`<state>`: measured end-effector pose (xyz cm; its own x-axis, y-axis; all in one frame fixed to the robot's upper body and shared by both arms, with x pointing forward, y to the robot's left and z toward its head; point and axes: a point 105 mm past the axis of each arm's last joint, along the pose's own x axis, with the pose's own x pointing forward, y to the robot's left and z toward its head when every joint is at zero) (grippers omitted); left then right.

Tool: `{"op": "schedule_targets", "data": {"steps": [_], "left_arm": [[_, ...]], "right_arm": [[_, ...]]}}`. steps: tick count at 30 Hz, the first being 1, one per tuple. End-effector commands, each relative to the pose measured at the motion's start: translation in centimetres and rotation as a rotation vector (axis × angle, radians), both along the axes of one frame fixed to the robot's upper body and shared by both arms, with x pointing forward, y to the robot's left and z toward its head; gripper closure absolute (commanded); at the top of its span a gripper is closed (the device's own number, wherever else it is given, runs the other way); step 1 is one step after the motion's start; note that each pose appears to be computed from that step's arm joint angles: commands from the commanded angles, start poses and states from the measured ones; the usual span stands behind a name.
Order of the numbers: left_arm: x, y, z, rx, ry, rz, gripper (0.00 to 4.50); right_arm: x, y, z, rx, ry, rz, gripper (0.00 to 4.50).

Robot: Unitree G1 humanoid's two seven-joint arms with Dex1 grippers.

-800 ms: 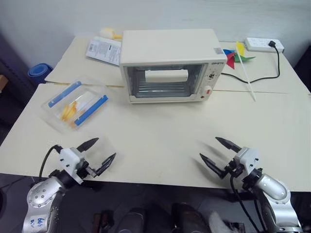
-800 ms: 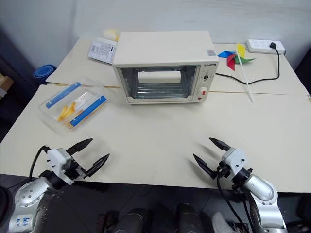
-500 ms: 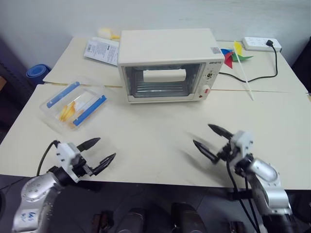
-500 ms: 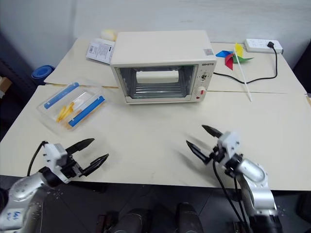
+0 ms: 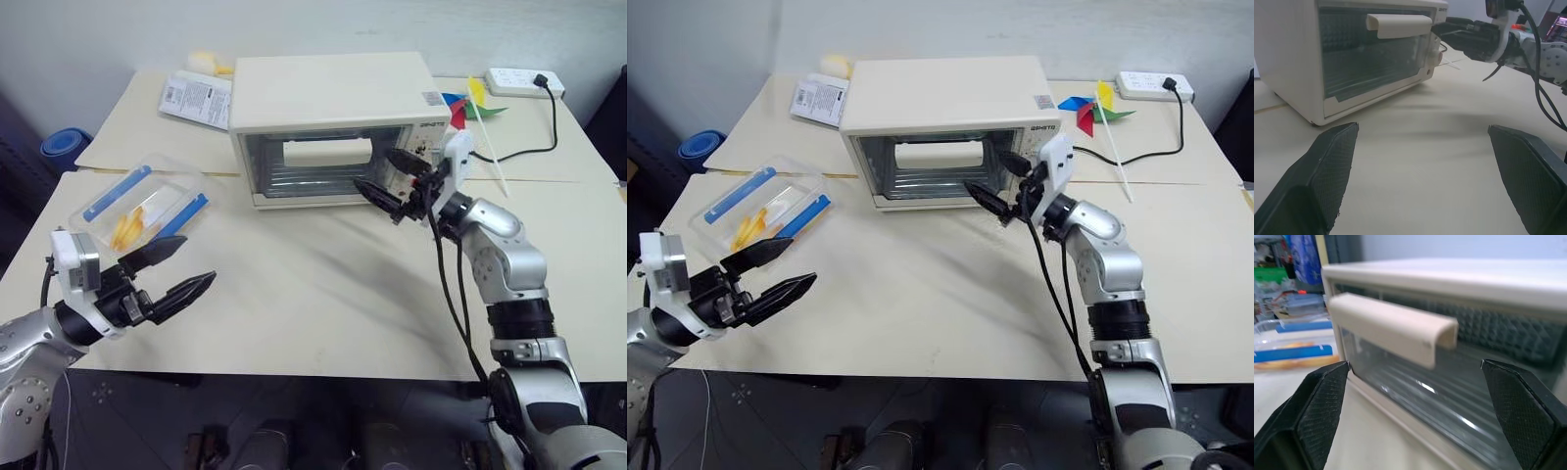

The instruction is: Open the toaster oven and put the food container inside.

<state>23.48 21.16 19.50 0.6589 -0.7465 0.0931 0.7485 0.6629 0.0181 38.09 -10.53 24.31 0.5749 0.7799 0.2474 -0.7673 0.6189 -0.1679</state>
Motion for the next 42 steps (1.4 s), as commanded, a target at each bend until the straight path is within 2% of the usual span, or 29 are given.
{"op": "schedule_targets", "data": {"steps": [1, 5, 10, 13, 16, 19, 23, 26, 30, 33, 37, 39, 42], "left_arm": [[-0.5, -0.5, 0.2, 0.007, -0.022, 0.007, 0.0], [0.0, -0.1, 0.1, -0.001, -0.034, 0.037, 0.0], [0.9, 0.5, 0.4, -0.011, -0.039, 0.054, 0.0], [2.1, 0.8, 2.0, -0.075, -0.089, 0.074, 0.55], [4.5, 0.8, 3.7, -0.116, -0.144, 0.09, 1.39], [7.2, -0.2, 4.3, -0.094, -0.176, 0.071, 2.38], [10.9, -2.4, 3.7, -0.02, -0.177, 0.035, 3.6], [12.3, -3.5, 2.5, 0.078, -0.169, -0.005, 4.46], [12.0, -4.7, 0.8, 0.14, -0.143, -0.098, 4.49], [10.9, -5.4, -1.4, 0.237, -0.109, -0.18, 4.49], [10.1, -5.3, -4.3, 0.27, -0.056, -0.157, 4.49], [9.6, -5.2, -5.3, 0.25, -0.037, -0.141, 4.49], [9.0, -4.7, -5.7, 0.206, -0.032, -0.084, 4.49]], "right_arm": [[-1.2, 1.7, 1.6, -0.009, -0.095, 0.087, 0.03], [-3.3, 2.9, 1.0, -0.045, -0.108, 0.202, 0.03], [-5.5, 2.1, -1.8, -0.177, -0.103, 0.251, 0.03], [-6.5, 1.4, -3.9, -0.279, -0.112, 0.247, 0.0], [-6.8, 1.0, -4.9, -0.313, -0.115, 0.225, 0.0], [-6.9, 1.0, -5.3, -0.306, -0.12, 0.199, 0.0], [-7.1, 1.1, -5.9, -0.311, -0.126, 0.184, 0.0], [-7.3, 0.8, -6.3, -0.316, -0.128, 0.171, 0.0], [-8.0, -0.9, -7.5, -0.329, -0.113, 0.124, 0.0], [-9.2, -3.1, -8.5, -0.321, -0.086, 0.065, 0.0], [-11.1, -6.2, -9.6, -0.312, -0.038, -0.019, 0.0], [-11.5, -7.3, -9.5, -0.31, -0.036, -0.058, 0.0], [-11.7, -7.7, -7.4, -0.207, -0.115, -0.055, 0.0]]}}
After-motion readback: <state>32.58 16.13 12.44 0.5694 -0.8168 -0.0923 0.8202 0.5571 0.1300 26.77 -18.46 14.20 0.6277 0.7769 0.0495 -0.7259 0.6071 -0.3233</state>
